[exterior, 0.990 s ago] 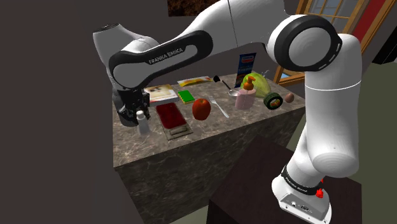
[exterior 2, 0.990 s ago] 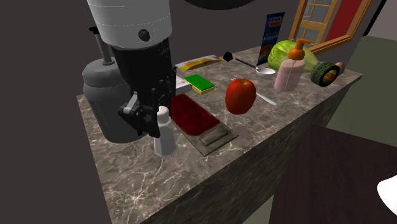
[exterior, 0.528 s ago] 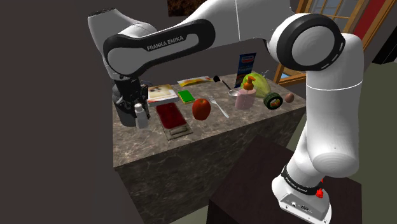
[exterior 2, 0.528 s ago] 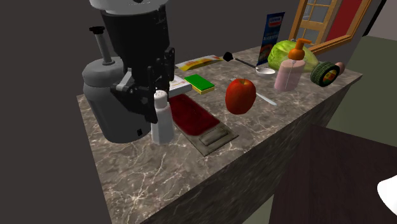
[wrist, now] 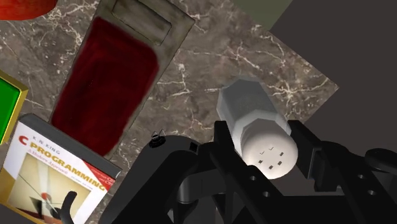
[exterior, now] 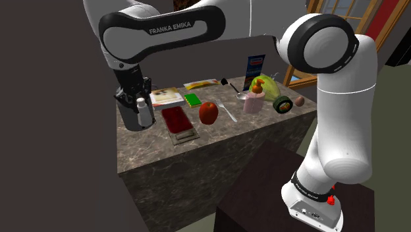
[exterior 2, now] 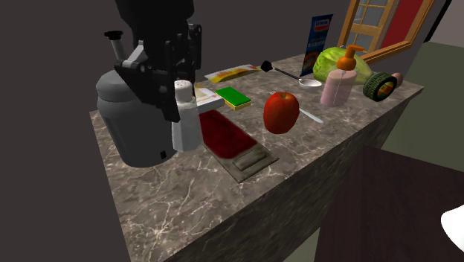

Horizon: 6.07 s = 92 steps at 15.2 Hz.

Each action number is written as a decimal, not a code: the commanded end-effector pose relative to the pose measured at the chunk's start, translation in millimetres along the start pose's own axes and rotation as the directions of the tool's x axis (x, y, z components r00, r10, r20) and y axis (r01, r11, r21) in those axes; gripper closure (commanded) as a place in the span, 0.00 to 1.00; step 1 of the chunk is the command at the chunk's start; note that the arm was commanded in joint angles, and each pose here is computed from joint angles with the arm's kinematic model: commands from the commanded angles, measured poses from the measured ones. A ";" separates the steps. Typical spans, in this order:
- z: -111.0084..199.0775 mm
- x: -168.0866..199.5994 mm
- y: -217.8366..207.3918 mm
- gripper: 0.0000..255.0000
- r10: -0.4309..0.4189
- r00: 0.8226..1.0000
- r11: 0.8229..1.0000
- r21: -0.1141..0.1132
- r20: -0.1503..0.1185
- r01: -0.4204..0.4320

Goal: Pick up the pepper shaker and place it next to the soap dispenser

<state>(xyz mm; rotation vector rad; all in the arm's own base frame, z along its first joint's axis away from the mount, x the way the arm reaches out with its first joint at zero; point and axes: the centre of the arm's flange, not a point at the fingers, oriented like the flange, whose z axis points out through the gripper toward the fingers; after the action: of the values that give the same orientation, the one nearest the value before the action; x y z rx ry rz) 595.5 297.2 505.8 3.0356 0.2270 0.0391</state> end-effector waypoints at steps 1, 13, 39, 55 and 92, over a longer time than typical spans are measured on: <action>-12.0 -0.2 1.6 1.00 0.000 1.000 1.000 0.000 0.000 0.000; -75.0 1.0 7.8 1.00 0.000 1.000 1.000 0.000 0.000 0.000; -101.1 -152.2 192.2 1.00 0.000 1.000 1.000 0.000 0.000 0.000; -87.7 -289.1 352.5 1.00 0.000 1.000 1.000 0.000 0.000 0.000; 88.8 -324.7 373.3 1.00 0.000 1.000 1.000 0.000 0.000 0.000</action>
<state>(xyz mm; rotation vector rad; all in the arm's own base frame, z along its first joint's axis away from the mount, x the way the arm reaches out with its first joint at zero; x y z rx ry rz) 332.1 -127.2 453.6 3.0357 0.2268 0.0378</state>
